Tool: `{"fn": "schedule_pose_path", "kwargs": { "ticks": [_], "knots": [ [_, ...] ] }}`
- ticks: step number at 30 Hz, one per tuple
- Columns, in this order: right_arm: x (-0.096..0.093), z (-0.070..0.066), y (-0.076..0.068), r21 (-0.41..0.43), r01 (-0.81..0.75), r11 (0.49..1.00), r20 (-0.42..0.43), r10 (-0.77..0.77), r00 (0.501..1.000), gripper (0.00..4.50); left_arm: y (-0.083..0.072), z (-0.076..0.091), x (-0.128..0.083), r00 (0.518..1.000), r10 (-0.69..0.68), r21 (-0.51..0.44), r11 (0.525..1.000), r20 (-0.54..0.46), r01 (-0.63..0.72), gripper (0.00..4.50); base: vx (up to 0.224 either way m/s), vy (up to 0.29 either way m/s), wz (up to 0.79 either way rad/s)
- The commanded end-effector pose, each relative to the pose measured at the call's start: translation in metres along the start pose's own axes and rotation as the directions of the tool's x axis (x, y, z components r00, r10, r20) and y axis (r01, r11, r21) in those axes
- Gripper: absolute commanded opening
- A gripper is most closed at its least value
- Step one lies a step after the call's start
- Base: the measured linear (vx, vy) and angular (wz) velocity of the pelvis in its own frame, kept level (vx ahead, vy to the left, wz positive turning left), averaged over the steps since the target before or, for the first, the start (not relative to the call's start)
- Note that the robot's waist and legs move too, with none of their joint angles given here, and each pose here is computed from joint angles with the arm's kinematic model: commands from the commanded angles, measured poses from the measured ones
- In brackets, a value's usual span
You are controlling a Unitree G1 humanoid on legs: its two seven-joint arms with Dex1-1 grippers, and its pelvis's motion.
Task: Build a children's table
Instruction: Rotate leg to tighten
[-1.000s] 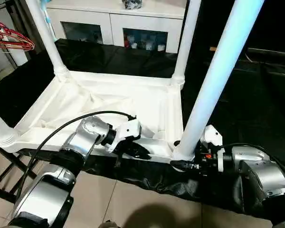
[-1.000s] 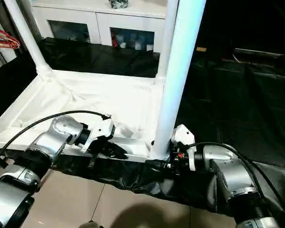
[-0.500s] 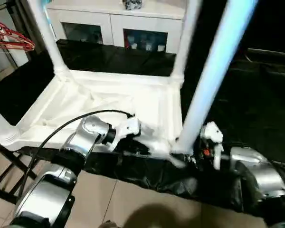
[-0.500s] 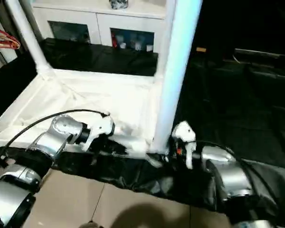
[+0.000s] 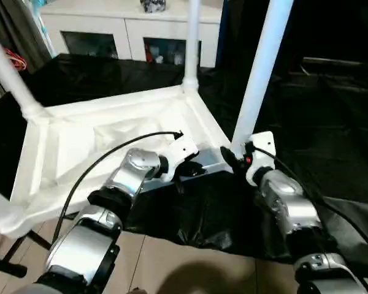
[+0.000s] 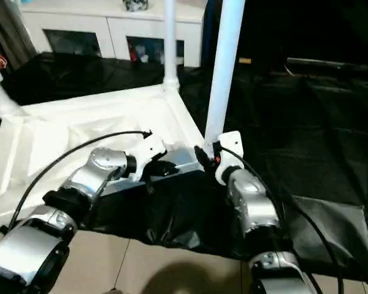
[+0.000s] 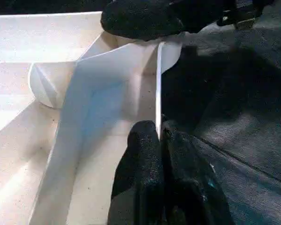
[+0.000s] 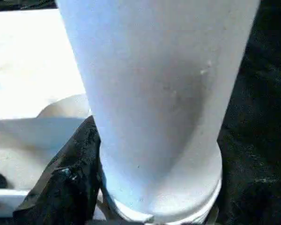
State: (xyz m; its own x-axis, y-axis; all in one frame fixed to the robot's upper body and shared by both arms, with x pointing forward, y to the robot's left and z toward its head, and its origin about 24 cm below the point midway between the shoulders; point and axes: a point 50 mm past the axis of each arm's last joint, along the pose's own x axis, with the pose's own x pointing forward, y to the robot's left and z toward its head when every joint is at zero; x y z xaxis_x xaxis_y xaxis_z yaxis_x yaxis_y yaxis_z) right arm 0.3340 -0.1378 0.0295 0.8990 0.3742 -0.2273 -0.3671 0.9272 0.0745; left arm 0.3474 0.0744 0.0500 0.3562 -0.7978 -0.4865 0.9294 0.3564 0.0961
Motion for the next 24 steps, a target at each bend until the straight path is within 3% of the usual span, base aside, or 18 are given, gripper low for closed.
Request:
{"fn": "schedule_pose_path", "kwargs": {
  "ticks": [1, 4, 7, 9, 14, 15, 19, 20, 21, 24],
  "knots": [
    [0.007, -0.017, 0.040, 0.030, -0.189, 0.981, -0.065, 0.191, 0.979, 3.33, -0.008, 0.028, 0.014, 0.995, -0.031, 0.056, 0.998, 0.090, 0.026, 0.00, 0.000, 0.000, 0.00],
    [0.007, -0.016, 0.040, 0.028, -0.201, 0.979, -0.060, 0.202, 0.978, 3.66, -0.008, 0.027, 0.014, 0.995, -0.039, 0.057, 0.998, 0.095, 0.033, 0.00, 0.000, 0.000, 0.00],
    [0.001, -0.013, 0.033, -0.040, -0.263, 0.964, -0.058, 0.261, 0.964, 3.84, -0.010, 0.023, 0.007, 0.990, -0.109, 0.085, 0.991, 0.094, 0.101, 0.00, 0.000, 0.000, 0.00],
    [-0.010, -0.012, 0.024, -0.101, -0.389, 0.916, -0.071, 0.384, 0.921, 3.84, -0.011, 0.013, -0.003, 0.981, -0.180, 0.107, 0.979, 0.067, 0.172, 0.00, 0.000, 0.000, 0.00],
    [-0.025, -0.009, 0.017, -0.127, -0.520, 0.845, -0.097, 0.511, 0.854, 3.84, -0.009, 0.004, -0.015, 0.971, -0.235, 0.120, 0.966, 0.039, 0.229, 0.00, 0.000, 0.000, 0.00],
    [-0.034, -0.008, 0.015, -0.134, -0.588, 0.797, -0.113, 0.578, 0.808, 3.84, -0.009, 0.000, -0.022, 0.962, -0.271, 0.126, 0.956, 0.025, 0.266, 0.00, 0.000, 0.000, 0.00],
    [-0.048, -0.007, 0.012, -0.142, -0.693, 0.706, -0.153, 0.676, 0.720, 3.84, -0.006, -0.006, -0.033, 0.950, -0.313, 0.126, 0.942, -0.001, 0.311, 0.00, 0.000, 0.000, 0.00],
    [-0.048, -0.007, 0.012, -0.142, -0.694, 0.706, -0.153, 0.676, 0.720, 3.84, -0.006, -0.006, -0.033, 0.950, -0.313, 0.126, 0.942, -0.001, 0.311, 0.00, 0.000, 0.000, 0.00],
    [-0.056, -0.009, 0.012, -0.149, -0.752, 0.642, -0.198, 0.726, 0.659, 3.84, -0.003, -0.009, -0.040, 0.943, -0.332, 0.125, 0.935, -0.017, 0.332, 0.00, 0.000, 0.000, 0.00],
    [-0.066, -0.013, 0.010, -0.154, -0.805, 0.573, -0.268, 0.760, 0.592, 3.84, -0.001, -0.013, -0.049, 0.931, -0.362, 0.114, 0.924, -0.049, 0.365, 0.00, 0.000, 0.000, 0.00]
  ]
}}
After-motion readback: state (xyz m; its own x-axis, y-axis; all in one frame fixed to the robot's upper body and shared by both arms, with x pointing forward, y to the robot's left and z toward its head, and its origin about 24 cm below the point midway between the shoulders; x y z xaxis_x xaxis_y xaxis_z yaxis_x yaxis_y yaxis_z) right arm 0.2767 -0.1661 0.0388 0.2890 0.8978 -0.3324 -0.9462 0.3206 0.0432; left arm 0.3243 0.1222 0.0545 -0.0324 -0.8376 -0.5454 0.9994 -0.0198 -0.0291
